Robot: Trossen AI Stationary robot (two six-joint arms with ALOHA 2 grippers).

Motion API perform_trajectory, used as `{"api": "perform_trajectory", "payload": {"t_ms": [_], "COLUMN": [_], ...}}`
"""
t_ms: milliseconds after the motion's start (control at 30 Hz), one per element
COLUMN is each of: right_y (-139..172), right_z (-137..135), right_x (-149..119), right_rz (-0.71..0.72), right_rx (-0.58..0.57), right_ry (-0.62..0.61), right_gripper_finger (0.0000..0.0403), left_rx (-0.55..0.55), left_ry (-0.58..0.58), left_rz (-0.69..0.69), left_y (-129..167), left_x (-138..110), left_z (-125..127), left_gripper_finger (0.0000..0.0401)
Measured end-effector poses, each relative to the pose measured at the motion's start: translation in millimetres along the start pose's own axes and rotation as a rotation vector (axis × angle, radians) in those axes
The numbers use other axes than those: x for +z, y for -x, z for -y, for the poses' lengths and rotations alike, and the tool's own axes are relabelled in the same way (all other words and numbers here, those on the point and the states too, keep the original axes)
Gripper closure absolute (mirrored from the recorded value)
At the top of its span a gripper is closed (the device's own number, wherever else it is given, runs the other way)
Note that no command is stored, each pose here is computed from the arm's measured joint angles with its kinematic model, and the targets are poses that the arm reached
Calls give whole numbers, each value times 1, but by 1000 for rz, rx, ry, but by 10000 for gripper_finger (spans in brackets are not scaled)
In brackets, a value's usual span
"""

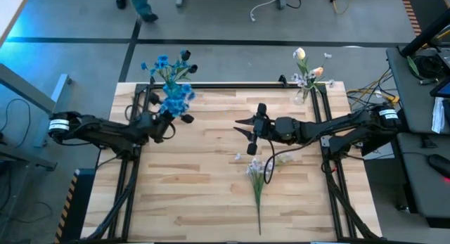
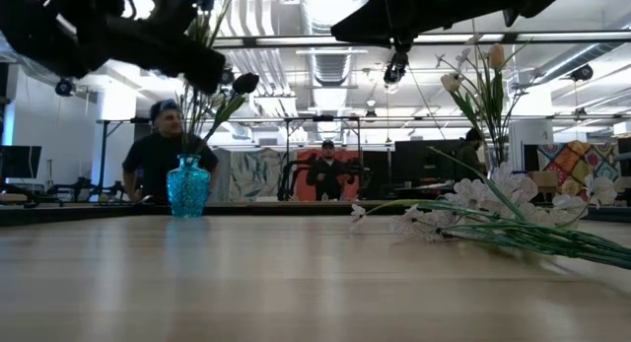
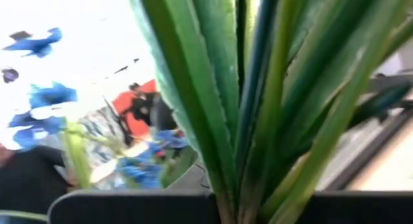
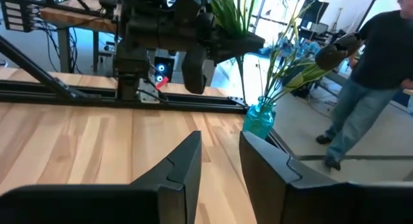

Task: Sort flowers into vase by color
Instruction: Put the blue flowers into the blue vase

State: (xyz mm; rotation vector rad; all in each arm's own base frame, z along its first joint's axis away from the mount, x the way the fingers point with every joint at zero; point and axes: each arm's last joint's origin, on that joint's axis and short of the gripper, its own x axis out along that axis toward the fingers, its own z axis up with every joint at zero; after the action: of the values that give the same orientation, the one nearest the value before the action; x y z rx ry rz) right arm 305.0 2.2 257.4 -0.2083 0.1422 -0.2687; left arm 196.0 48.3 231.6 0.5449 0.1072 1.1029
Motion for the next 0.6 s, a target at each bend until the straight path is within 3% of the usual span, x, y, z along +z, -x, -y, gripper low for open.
{"api": "perform_trajectory", "payload": {"t_ms": [167,400,600], "right_y": [0,0,0], "right_z": [0,0,0], "right_x": [0,0,0], "right_rz": [2,3,3], "right_rx": [0,0,0], "right_ry": [8,11,13], "right_gripper_finger": [313,313,314], "left_rx": [98,98,140], "left_ry": [-46,-143,-159], "left_rz": [56,83,98], "left_y": [2,-12,-27], "left_x": [-14,-31,-42], "left_z": [-9,-9,-16], "left_gripper_finger": [401,401,401]}}
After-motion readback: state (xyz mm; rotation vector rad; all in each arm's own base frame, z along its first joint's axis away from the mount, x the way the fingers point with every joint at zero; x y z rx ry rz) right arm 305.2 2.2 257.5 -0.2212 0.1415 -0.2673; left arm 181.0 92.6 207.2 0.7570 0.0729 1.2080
